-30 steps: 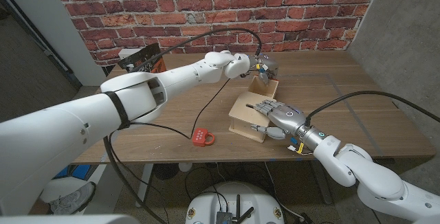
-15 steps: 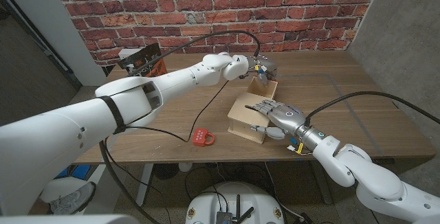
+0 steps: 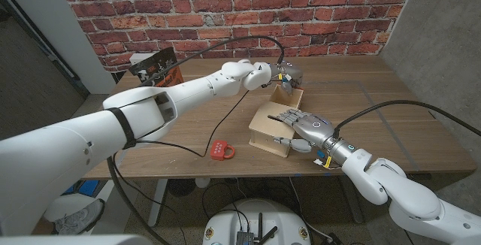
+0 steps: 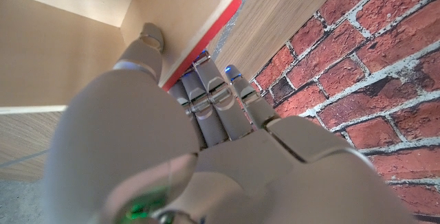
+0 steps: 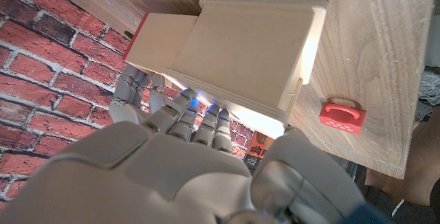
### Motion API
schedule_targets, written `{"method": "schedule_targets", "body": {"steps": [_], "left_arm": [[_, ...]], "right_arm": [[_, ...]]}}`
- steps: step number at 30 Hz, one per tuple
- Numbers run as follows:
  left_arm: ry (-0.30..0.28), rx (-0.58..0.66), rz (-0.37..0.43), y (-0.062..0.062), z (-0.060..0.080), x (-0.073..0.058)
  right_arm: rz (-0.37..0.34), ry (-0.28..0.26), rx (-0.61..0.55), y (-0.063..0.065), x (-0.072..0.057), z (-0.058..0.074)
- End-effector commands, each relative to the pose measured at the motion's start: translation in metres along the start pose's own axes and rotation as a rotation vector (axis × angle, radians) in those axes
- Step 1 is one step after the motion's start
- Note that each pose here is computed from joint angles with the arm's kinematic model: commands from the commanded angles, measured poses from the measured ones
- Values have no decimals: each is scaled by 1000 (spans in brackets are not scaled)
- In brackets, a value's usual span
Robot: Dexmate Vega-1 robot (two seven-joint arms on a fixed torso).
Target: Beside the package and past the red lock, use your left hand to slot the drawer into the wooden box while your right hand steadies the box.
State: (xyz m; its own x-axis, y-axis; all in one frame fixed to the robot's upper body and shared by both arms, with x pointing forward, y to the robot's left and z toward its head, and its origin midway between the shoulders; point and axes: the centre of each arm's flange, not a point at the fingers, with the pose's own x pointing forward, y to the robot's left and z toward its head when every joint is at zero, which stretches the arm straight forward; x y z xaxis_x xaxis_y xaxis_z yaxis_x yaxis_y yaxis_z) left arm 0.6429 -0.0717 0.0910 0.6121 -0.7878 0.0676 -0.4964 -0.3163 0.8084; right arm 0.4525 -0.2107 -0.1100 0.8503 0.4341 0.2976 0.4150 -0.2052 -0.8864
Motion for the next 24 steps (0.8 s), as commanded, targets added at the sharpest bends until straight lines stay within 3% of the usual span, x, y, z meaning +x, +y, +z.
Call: {"method": "schedule_targets", "body": {"steps": [1, 24], "left_arm": [[-7, 61, -3, -2, 3, 3], [39, -41, -15, 15, -7, 15]], "right_arm": [[-4, 2, 4, -1, 2, -3], [-7, 0, -35, -1, 4, -1]]}}
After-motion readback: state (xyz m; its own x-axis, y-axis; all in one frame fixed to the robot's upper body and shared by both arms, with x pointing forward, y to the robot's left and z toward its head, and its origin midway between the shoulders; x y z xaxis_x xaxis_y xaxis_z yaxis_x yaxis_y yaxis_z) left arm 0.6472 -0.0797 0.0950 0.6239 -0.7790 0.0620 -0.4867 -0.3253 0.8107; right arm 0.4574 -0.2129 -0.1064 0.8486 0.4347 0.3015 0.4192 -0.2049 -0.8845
